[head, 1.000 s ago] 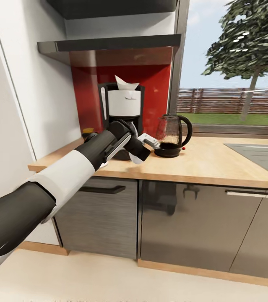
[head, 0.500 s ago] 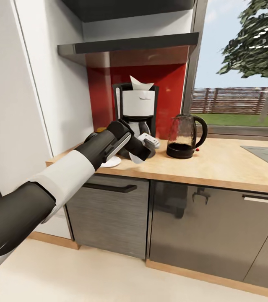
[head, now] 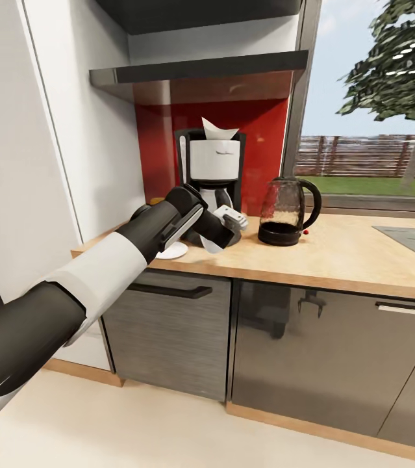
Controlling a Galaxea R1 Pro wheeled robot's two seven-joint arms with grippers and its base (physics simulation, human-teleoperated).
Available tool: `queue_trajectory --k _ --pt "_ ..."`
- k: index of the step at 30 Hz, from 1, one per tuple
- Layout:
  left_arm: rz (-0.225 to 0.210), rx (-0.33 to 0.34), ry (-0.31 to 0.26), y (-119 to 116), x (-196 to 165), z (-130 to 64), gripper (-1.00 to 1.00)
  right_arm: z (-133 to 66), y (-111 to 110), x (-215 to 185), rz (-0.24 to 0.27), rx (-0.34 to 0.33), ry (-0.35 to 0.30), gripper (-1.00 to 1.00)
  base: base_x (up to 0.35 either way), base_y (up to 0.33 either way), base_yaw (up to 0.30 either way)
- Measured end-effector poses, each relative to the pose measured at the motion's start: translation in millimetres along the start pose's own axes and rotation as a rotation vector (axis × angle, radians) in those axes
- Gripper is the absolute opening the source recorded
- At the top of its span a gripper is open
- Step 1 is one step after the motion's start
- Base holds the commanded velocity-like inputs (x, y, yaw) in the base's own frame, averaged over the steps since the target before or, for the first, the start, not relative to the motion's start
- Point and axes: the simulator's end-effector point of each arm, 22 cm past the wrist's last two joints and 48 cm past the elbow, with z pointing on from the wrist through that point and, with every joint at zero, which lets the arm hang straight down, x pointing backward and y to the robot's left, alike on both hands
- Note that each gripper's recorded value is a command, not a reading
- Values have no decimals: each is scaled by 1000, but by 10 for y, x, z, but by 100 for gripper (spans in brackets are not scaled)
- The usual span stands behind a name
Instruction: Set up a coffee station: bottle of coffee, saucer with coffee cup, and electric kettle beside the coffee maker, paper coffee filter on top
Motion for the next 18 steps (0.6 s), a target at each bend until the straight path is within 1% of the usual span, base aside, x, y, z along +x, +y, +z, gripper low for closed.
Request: queue_trajectory --k 3,10,15,18 --pt "0 0 0 0 0 0 -100 0 0 0 0 0 0 100 0 0 47" --pt "-1 -1 1 7 6 -1 -100 1 1 -1 0 0 0 100 0 0 236" --pt "-1 -1 1 7 5 0 -100 0 0 0 0 0 0 100 0 0 96" --pt "-1 -1 1 7 5 0 -100 0 0 0 0 0 0 100 0 0 158"
